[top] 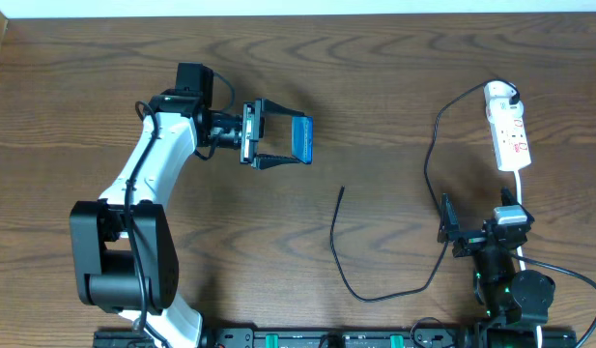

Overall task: Plug charger to phone and switch on socket
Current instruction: 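Hold the phone raised upright in the left gripper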

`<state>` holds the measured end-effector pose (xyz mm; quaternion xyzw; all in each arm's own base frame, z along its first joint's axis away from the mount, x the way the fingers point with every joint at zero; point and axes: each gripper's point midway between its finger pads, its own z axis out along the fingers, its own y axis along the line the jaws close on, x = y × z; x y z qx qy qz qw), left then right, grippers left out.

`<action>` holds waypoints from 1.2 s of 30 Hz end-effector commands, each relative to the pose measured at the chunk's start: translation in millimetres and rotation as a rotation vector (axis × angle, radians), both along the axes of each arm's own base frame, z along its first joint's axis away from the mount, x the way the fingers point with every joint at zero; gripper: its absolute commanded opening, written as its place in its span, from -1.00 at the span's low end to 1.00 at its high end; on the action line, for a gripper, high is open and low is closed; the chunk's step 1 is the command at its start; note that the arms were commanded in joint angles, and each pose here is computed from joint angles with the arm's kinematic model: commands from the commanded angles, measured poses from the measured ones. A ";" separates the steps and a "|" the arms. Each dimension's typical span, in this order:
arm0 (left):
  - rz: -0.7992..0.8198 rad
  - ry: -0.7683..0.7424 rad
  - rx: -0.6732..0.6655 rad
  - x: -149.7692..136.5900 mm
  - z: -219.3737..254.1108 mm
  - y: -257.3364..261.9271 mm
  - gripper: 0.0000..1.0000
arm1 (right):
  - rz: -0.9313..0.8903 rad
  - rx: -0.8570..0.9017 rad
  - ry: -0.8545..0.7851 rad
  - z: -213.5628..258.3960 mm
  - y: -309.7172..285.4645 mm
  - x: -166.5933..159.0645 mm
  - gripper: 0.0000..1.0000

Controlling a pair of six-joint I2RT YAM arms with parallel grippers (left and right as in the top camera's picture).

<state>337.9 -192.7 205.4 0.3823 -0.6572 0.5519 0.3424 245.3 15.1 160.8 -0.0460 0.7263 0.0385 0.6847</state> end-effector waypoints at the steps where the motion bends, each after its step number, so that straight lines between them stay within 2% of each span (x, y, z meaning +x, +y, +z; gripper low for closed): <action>1: -0.021 -0.038 -0.095 -5.8 25.4 0.2 -0.86 | 0.008 -0.012 -0.002 -0.3 1.7 -0.4 0.99; 36: -0.022 -0.056 -0.095 -5.8 25.3 0.2 -0.85 | 0.008 -0.012 -0.002 -0.3 1.7 -0.4 0.99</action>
